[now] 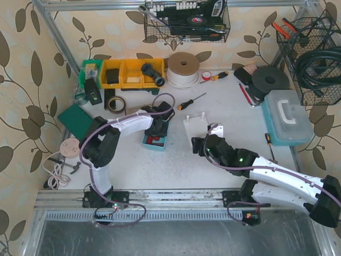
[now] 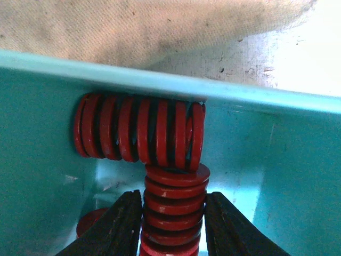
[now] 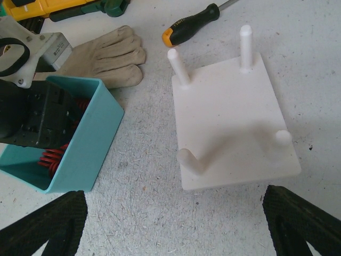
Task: Install the large spring
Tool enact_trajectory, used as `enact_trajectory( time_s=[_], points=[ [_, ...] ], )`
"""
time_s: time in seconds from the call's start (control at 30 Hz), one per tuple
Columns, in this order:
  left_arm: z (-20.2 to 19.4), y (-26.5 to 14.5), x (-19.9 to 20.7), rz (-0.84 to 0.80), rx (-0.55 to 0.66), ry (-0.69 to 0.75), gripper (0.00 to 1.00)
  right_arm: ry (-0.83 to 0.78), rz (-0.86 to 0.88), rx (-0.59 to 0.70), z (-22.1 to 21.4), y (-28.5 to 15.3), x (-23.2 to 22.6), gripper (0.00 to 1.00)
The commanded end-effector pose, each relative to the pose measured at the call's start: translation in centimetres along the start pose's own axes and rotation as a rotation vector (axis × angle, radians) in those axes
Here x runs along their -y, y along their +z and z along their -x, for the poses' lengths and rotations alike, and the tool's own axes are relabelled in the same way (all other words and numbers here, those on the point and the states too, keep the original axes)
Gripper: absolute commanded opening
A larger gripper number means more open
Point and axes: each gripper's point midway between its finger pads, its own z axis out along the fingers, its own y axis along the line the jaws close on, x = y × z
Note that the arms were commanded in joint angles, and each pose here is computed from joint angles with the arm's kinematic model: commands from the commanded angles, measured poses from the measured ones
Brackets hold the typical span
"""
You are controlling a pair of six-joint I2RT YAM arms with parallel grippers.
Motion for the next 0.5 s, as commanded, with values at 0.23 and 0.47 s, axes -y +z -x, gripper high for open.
enact_trajectory(
  time_s=[0.23,0.47],
  points=[
    [-0.2,1.9,-0.1,0.069,-0.051,0.010,0.26,0.009,0.001,0.027,1.0,-0.2,-0.4,0.89],
    [0.3,0.3,-0.2,0.055,-0.026,-0.004,0.00,0.004,0.007,0.025,1.0,-0.3,-0.6,0.89]
  ],
)
